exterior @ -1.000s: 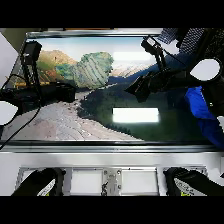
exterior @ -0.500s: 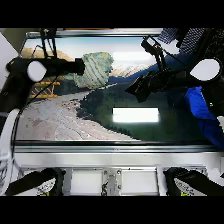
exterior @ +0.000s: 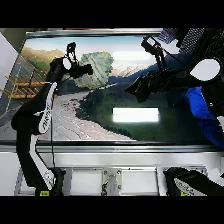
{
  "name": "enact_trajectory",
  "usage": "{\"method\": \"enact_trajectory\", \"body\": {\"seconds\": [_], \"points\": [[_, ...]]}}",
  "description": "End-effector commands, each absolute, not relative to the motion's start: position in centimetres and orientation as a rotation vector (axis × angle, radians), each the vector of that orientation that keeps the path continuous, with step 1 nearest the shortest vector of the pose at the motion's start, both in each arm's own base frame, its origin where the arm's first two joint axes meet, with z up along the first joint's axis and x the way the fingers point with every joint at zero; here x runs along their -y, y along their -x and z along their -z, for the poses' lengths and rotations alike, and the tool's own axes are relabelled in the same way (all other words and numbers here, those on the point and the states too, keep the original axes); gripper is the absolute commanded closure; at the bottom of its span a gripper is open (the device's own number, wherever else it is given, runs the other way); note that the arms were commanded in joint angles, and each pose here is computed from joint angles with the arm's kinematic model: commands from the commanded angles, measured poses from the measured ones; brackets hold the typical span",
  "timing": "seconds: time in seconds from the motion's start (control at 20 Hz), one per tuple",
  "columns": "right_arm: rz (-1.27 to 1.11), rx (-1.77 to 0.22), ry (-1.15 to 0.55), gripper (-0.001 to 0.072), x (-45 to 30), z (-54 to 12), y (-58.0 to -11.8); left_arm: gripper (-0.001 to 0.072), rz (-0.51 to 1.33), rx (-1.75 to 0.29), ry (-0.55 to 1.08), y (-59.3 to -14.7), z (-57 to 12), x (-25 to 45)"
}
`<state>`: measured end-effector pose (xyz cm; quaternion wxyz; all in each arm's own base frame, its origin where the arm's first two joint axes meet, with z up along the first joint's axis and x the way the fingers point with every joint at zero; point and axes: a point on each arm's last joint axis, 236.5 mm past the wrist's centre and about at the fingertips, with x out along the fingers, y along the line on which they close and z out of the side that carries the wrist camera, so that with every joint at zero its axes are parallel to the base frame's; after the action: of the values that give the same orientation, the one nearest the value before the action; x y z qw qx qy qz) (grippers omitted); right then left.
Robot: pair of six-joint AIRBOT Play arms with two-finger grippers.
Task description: Fold the clothes and pants, and hang the long-sleeved shirts on hangers.
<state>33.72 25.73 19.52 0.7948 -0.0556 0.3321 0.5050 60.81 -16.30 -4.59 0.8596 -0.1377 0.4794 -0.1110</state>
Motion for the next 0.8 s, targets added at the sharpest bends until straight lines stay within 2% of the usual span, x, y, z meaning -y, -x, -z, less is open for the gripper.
{"method": "enact_trajectory", "body": {"seconds": [0.0, 0.1, 0.15, 0.2, 0.25, 0.4, 0.6, 0.75], "points": [[-1.086, -0.714, 0.119, 0.0697, -25.8, -19.5, -33.7, 0.0009, 0.256, -1.073, 0.334, -60.8, 8.4, 18.0], [-1.086, -0.714, 0.119, 0.0696, -25.8, -19.5, -33.7, 0.0015, 0.26, -1.074, 0.331, -60.8, 8.4, 18.2], [-1.086, -0.714, 0.119, 0.0697, -25.8, -19.5, -33.7, 0.0216, 0.261, -1.075, 0.332, -60.8, 8.2, 18.3], [-1.086, -0.715, 0.119, 0.0696, -25.8, -19.5, -33.7, 0.0521, 0.262, -1.085, 0.331, -60.5, 8.2, 18.2], [-1.086, -0.715, 0.119, 0.0696, -25.8, -19.5, -33.7, 0.0696, 0.265, -1.098, 0.33, -60.2, 8.0, 18.2], [-1.086, -0.715, 0.119, 0.0697, -25.8, -19.5, -33.7, 0.0699, 0.292, -1.08, 0.318, -59.8, 3.6, 18.1], [-1.086, -0.715, 0.119, 0.0696, -25.8, -19.5, -33.7, 0.0699, 0.362, -0.819, 0.283, -58.9, -11.9, 18.2], [-1.098, -0.697, 0.088, 0.0697, -26.2, -20.1, -33.7, 0.0699, 0.442, -0.617, 0.205, -54.1, -24.4, 18.5]]}}
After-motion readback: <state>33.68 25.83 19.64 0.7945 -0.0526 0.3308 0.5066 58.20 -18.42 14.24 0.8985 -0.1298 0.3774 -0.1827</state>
